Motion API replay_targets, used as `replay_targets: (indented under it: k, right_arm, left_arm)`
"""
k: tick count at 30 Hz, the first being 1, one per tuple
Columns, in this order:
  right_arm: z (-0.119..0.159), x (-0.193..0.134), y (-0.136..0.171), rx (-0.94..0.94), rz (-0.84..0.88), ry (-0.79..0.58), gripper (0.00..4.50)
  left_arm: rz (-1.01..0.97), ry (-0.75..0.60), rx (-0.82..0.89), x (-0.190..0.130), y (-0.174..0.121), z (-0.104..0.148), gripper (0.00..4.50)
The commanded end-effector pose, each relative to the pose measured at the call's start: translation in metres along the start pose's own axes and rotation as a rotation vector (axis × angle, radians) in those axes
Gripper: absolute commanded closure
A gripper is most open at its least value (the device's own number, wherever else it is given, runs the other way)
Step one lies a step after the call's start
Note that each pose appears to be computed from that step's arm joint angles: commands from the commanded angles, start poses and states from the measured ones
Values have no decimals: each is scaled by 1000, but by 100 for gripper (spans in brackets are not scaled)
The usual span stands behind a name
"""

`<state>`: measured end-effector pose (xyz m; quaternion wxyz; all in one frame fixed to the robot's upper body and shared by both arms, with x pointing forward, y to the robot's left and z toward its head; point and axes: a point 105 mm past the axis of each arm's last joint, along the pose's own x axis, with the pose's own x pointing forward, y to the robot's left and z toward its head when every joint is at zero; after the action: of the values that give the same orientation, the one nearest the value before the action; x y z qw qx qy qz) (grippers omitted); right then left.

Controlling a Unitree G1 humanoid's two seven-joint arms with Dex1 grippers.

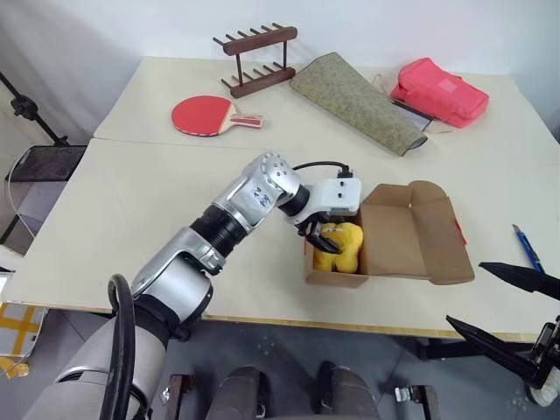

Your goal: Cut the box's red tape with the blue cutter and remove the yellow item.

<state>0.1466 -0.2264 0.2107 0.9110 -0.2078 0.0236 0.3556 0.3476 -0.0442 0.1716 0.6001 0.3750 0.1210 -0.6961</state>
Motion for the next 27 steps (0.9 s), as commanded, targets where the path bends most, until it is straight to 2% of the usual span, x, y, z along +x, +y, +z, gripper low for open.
replay_targets:
  k: [1, 6, 9, 12, 13, 14, 16, 20, 22, 26, 27]
  right_arm:
    - [5, 2, 1, -19, -14, -32, 0]
    - [10, 17, -1, -3, 18, -103, 0]
    - [17, 34, -3, 12, 63, -177, 0]
    - [23, 48, -6, 23, 95, -241, 0]
    - [26, 54, -7, 25, 113, -268, 0]
    - [29, 64, -6, 22, 141, -303, 0]
    - [35, 82, -2, 14, 216, -357, 0]
    - [31, 101, 3, 4, 311, -368, 0]
    - [24, 108, 5, 0, 353, -355, 0]
    - [18, 117, 1, -21, 351, -363, 0]
    - [15, 117, 0, -20, 349, -359, 0]
  left_arm:
    - [64, -63, 18, -17, 14, 12, 232]
    - [125, -383, -119, -50, 26, 31, 368]
    - [254, -649, -125, -97, 34, 34, 447]
    - [457, -841, -188, -144, 42, 20, 447]
    - [544, -860, -239, -159, 43, 3, 447]
    - [667, -828, -287, -178, 38, -31, 447]
    - [879, -612, -358, -204, 10, -107, 447]
    - [994, -304, -419, -220, -51, -180, 447]
    - [1043, -236, -461, -228, -74, -197, 447]
    - [1057, -274, -547, -225, -86, -204, 447]
    - [1051, -266, -556, -221, -87, -206, 395]
